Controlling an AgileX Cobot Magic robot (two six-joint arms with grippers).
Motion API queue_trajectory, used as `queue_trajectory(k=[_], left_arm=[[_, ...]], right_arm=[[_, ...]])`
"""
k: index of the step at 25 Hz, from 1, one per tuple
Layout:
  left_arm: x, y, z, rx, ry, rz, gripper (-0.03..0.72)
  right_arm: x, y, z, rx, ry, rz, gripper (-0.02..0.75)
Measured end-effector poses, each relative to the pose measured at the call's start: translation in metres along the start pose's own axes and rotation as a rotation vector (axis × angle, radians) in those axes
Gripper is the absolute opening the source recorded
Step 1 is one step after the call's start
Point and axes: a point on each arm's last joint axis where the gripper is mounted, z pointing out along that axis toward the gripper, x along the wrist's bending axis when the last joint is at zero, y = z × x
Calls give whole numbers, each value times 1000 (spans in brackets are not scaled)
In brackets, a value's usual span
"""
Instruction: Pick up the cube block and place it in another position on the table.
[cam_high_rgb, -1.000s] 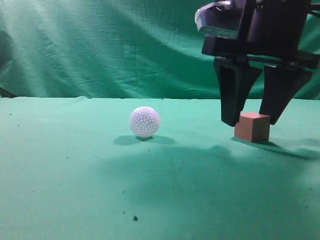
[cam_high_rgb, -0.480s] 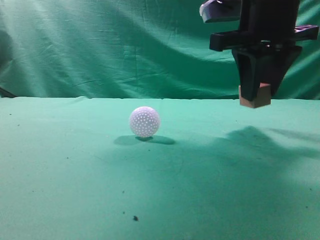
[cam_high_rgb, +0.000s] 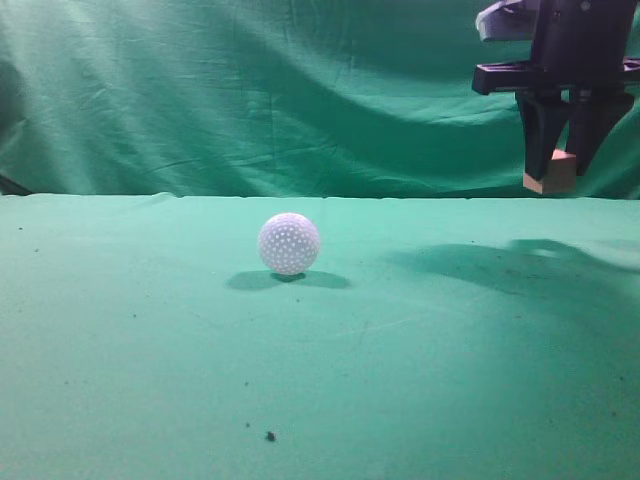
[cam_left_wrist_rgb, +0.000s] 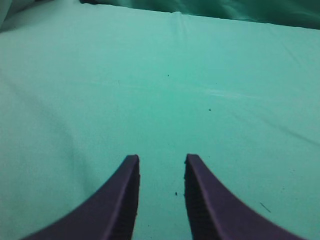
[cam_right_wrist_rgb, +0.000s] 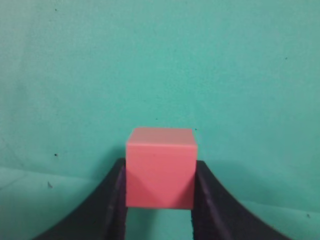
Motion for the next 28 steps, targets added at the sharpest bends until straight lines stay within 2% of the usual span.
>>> queue_trajectory(k=[9,11,14,20,24,25,28], left_arm=[[0,0,0,0,0,0,262],[0,0,0,0,0,0,262],[0,0,0,0,0,0,262],[0,0,0,0,0,0,262],[0,0,0,0,0,0,262],[0,0,0,0,0,0,262],[0,0,0,0,0,0,262]], right_arm=[[5,1,19,5,33,20,226],[5,1,19,4,33,20,384],[5,2,19,2,33,21,503],[4,13,-9,63,38,38,498],[0,14,-58,13,42,45,155],[-2,13,-75,-15,45,48,91],[-6,4,-125,-88,48,54,0]])
